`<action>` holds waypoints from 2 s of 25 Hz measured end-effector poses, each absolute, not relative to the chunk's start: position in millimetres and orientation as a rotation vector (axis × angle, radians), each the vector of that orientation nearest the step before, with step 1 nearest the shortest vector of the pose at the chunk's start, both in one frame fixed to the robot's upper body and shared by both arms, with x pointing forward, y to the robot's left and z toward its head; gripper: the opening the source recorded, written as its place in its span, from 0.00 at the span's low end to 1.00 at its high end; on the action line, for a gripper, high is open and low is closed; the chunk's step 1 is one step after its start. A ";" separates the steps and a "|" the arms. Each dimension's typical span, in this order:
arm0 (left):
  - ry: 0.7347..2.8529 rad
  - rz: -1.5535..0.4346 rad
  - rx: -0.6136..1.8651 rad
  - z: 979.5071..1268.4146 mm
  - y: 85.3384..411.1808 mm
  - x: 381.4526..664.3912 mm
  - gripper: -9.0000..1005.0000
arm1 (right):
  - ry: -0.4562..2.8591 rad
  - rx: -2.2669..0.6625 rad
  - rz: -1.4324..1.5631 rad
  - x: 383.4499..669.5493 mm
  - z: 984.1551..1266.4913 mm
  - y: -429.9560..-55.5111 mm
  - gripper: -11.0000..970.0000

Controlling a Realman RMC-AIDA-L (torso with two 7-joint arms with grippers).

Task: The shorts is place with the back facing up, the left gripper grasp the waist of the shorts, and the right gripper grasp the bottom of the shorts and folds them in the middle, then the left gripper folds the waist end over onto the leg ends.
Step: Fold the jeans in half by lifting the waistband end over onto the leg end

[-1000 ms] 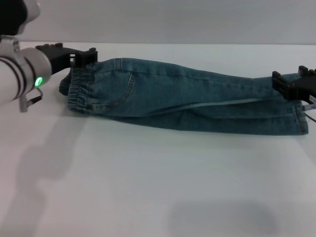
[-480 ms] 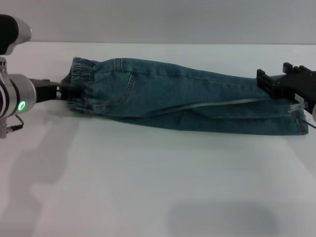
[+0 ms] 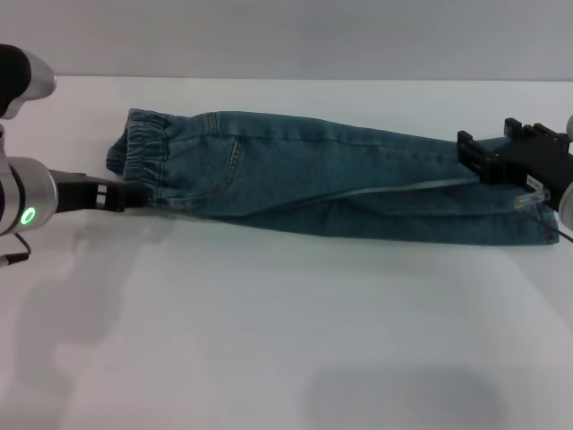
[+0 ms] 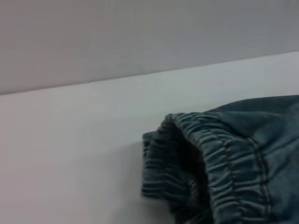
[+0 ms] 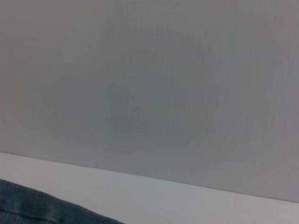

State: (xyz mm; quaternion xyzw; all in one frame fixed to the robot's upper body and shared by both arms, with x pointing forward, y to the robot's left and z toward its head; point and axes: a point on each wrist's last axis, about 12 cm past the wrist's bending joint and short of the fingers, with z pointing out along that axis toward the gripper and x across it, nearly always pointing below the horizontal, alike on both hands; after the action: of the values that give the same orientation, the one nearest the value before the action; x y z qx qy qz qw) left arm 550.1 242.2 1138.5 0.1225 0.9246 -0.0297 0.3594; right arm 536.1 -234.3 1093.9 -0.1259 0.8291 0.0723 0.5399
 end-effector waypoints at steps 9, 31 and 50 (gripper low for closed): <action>2.464 -0.096 0.345 1136.7 234.0 540.4 0.85 | 1.974 -0.294 0.174 536.2 1094.4 -235.1 0.64; 2.489 -0.212 0.407 1132.8 205.7 553.8 0.84 | 1.972 -0.292 0.179 533.0 1098.7 -236.1 0.64; 2.339 -0.303 0.458 1130.0 189.1 598.6 0.84 | 1.971 -0.290 0.190 533.0 1099.1 -233.7 0.64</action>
State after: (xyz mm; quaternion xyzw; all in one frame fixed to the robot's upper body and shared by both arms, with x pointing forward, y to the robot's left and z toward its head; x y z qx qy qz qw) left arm 598.6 189.1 1130.0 0.1776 0.9078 -0.1176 0.3613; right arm 533.0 -233.7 1099.1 -0.1221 0.8292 0.0801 0.5396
